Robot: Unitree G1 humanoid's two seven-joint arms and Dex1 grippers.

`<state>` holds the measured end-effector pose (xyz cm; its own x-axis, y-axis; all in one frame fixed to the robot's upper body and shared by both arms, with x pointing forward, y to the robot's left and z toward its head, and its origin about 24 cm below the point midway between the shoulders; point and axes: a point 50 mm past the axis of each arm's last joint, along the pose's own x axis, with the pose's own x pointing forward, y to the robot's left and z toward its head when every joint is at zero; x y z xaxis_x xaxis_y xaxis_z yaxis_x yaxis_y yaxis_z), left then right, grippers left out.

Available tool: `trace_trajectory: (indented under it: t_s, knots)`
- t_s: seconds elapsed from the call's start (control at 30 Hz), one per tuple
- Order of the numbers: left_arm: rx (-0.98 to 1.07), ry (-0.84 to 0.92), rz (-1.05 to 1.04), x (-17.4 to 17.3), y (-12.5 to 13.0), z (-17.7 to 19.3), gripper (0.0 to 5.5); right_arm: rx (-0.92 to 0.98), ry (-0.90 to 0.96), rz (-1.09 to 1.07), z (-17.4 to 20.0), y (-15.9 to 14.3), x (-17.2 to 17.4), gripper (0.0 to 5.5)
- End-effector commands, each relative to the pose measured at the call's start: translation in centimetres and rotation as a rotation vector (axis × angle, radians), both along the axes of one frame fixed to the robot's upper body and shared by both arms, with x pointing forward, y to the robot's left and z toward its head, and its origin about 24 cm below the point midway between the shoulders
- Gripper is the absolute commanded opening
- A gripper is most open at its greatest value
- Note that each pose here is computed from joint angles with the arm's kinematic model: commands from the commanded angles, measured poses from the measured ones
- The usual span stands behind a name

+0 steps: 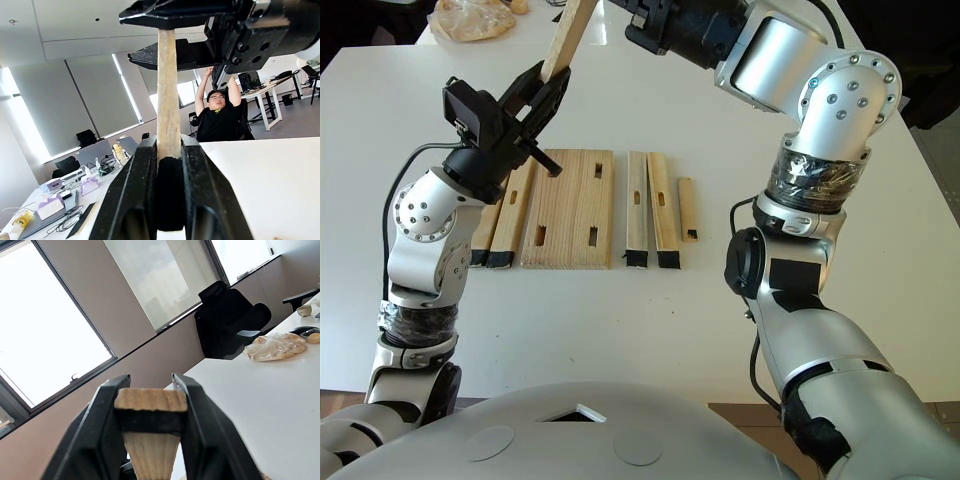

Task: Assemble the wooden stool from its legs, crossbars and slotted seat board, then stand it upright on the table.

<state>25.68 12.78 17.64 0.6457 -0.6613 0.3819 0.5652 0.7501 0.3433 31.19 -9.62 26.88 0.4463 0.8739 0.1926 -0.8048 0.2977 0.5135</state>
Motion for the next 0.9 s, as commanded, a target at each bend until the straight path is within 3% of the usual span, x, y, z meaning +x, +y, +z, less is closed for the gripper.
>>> trace_trajectory:
  t_s: [0.03,0.3,0.47,0.57,0.7,0.8,0.9]
  knots:
    - [0.044,0.069,-0.021,0.1,0.3,-1.0,0.42,0.013,-0.080,-0.013,0.9,-0.3,-0.5,1.32]
    - [0.066,0.143,-0.018,0.8,0.2,-1.4,0.42,-0.007,-0.095,-0.035,0.0,-0.3,-0.9,1.32]
    - [0.008,0.199,0.012,1.8,-0.3,-1.4,1.41,-0.015,-0.087,-0.086,-0.8,-0.4,-0.7,1.31]
    - [-0.027,0.250,0.064,2.0,0.3,-2.0,1.45,-0.059,-0.115,-0.121,-1.2,-0.9,-0.3,1.31]
    - [-0.296,0.325,0.308,3.5,1.3,-2.1,1.45,-0.341,-0.357,-0.196,-3.7,-3.8,1.4,1.31]
    - [-0.570,0.361,0.493,5.0,1.1,-1.3,1.45,-0.507,-0.515,-0.051,-5.7,-4.9,1.7,1.31]
    - [-0.584,0.338,0.582,6.1,-0.2,-0.6,1.45,-0.596,-0.600,0.091,-7.4,-5.5,1.9,1.31]
